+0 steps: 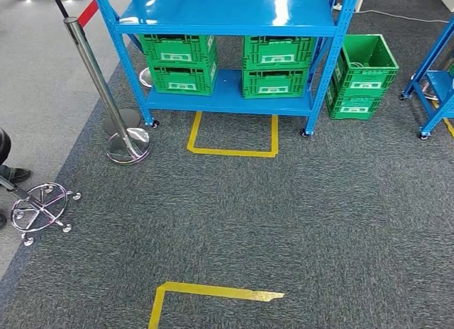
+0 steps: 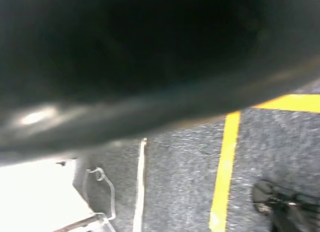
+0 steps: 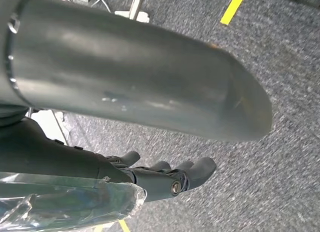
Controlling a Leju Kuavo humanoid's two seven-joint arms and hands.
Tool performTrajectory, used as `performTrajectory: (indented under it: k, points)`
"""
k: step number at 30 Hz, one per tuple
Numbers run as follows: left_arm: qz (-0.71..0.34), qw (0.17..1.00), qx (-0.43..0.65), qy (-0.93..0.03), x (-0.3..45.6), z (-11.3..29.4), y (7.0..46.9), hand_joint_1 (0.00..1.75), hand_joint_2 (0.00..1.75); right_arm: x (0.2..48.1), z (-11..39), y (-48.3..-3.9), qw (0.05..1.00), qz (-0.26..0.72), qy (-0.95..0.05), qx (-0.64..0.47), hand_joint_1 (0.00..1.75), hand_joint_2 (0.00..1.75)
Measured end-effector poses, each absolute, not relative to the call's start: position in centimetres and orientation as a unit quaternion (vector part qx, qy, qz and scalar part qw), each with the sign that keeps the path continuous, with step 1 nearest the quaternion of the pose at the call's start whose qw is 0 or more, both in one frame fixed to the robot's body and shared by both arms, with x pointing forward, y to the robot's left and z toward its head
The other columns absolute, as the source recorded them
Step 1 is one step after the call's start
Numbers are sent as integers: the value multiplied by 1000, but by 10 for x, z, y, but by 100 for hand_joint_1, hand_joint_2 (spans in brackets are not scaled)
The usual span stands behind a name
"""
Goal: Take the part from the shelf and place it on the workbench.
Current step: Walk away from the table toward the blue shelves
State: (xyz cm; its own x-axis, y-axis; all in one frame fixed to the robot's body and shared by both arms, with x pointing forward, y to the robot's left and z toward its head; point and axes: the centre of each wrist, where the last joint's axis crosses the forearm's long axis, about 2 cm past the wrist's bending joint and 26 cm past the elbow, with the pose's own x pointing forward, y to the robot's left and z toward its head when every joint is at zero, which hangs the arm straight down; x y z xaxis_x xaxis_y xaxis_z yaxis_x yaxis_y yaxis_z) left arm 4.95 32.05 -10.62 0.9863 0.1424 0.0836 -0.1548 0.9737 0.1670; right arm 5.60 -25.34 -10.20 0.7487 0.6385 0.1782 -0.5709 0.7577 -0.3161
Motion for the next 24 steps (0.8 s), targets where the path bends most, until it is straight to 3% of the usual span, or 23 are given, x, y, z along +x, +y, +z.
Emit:
performTrajectory:
  k: [24]
  points:
    - [78,991,95,-54,49,-106,322,0,0,54,-102,-253,936,308,-128,-111,0,0]
